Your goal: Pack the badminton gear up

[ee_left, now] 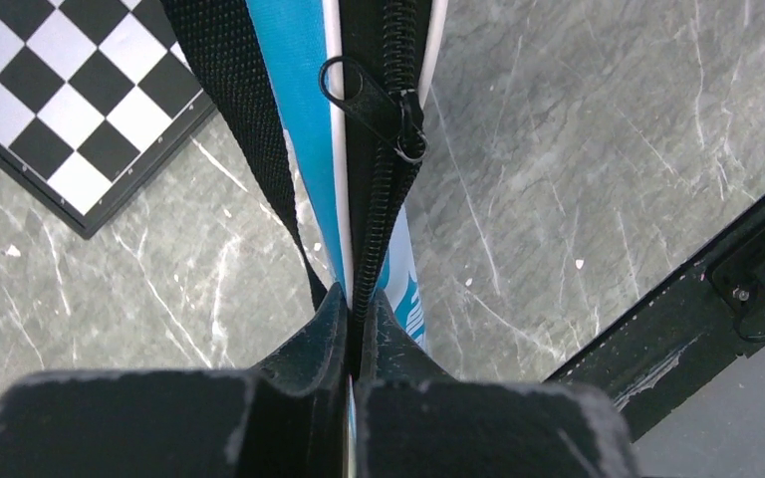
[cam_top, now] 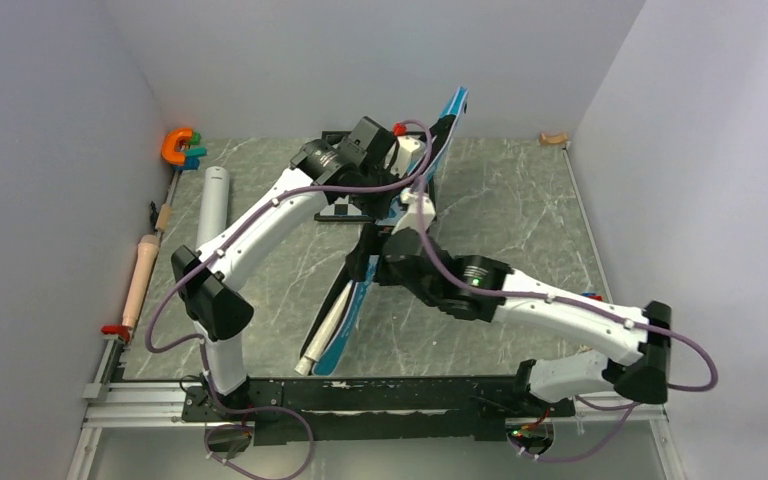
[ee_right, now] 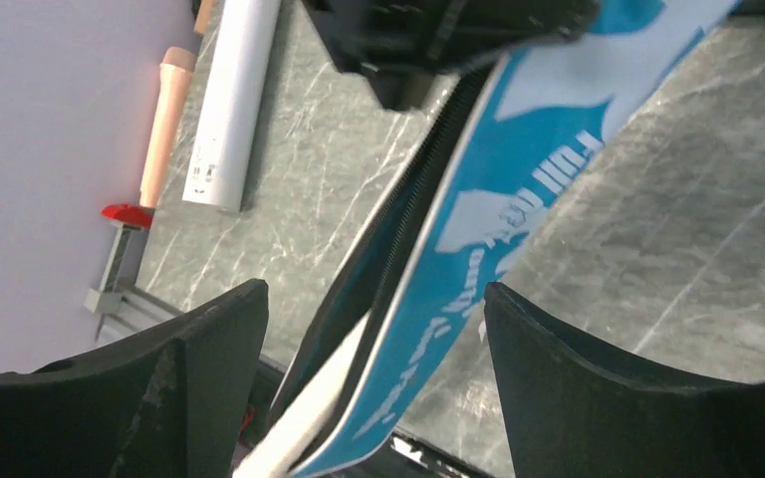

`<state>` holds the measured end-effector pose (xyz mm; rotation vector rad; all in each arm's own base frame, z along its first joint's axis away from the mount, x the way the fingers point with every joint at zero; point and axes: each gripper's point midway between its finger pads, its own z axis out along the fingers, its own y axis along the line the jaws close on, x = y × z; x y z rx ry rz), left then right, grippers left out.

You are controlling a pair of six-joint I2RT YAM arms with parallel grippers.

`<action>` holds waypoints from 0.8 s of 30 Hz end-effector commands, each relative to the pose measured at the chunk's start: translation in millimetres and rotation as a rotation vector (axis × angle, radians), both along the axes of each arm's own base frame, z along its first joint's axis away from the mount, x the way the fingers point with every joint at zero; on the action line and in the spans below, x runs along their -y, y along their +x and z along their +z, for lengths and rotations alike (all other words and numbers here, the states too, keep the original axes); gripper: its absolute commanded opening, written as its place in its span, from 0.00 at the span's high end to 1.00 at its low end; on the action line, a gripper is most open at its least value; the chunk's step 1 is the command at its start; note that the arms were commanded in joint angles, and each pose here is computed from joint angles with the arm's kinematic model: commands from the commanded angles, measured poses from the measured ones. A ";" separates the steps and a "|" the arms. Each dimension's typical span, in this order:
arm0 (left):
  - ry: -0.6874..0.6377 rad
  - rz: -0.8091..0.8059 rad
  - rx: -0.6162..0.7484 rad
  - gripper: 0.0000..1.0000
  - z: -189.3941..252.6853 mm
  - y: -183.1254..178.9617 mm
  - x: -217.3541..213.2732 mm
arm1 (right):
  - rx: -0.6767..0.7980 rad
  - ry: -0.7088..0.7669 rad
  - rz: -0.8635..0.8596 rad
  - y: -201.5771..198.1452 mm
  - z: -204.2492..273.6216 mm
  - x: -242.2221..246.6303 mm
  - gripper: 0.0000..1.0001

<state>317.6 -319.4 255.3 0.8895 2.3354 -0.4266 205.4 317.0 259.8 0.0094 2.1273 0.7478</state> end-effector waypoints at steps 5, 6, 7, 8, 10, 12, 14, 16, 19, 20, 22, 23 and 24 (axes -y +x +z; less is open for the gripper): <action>-0.178 0.082 0.117 1.00 71.1 -14.6 -15.4 | 0.171 -0.226 -0.158 25.3 2.7 -18.4 0.14; -0.182 0.082 0.121 1.00 73.2 -16.1 -16.9 | 0.183 -0.244 -0.170 26.4 0.9 -20.7 0.14; -0.187 0.083 0.124 1.00 75.1 -17.6 -18.4 | 0.193 -0.266 -0.182 26.6 -1.2 -22.5 0.14; -0.189 0.080 0.125 1.00 75.8 -19.2 -19.0 | 0.205 -0.290 -0.200 29.0 -3.0 -24.2 0.14; -0.193 0.085 0.132 1.00 78.9 -21.1 -22.1 | 0.225 -0.327 -0.225 31.4 -4.3 -28.9 0.14; -0.195 0.086 0.137 1.00 80.6 -23.3 -24.3 | 0.260 -0.344 -0.225 32.4 -1.0 -39.2 0.15; -0.202 0.082 0.137 1.00 82.6 -25.8 -26.3 | 0.289 -0.355 -0.215 32.8 1.4 -49.1 0.15; -0.207 0.076 0.139 1.00 84.4 -27.8 -28.4 | 0.298 -0.359 -0.207 33.5 1.1 -56.3 0.16; -0.210 0.080 0.146 1.00 86.7 -28.1 -34.0 | 0.294 -0.362 -0.196 33.7 -1.8 -62.0 0.22; -0.213 0.084 0.148 1.00 87.6 -27.8 -36.6 | 0.291 -0.362 -0.192 33.2 -3.8 -62.2 0.25; -0.224 0.085 0.145 1.00 89.3 -29.0 -40.8 | 0.280 -0.360 -0.187 31.6 -9.1 -60.1 0.32; -0.229 0.088 0.145 1.00 90.5 -29.3 -43.0 | 0.276 -0.358 -0.186 30.5 -10.6 -57.7 0.36; -0.232 0.091 0.146 1.00 91.5 -29.0 -45.6 | 0.277 -0.354 -0.184 29.1 -10.3 -55.3 0.40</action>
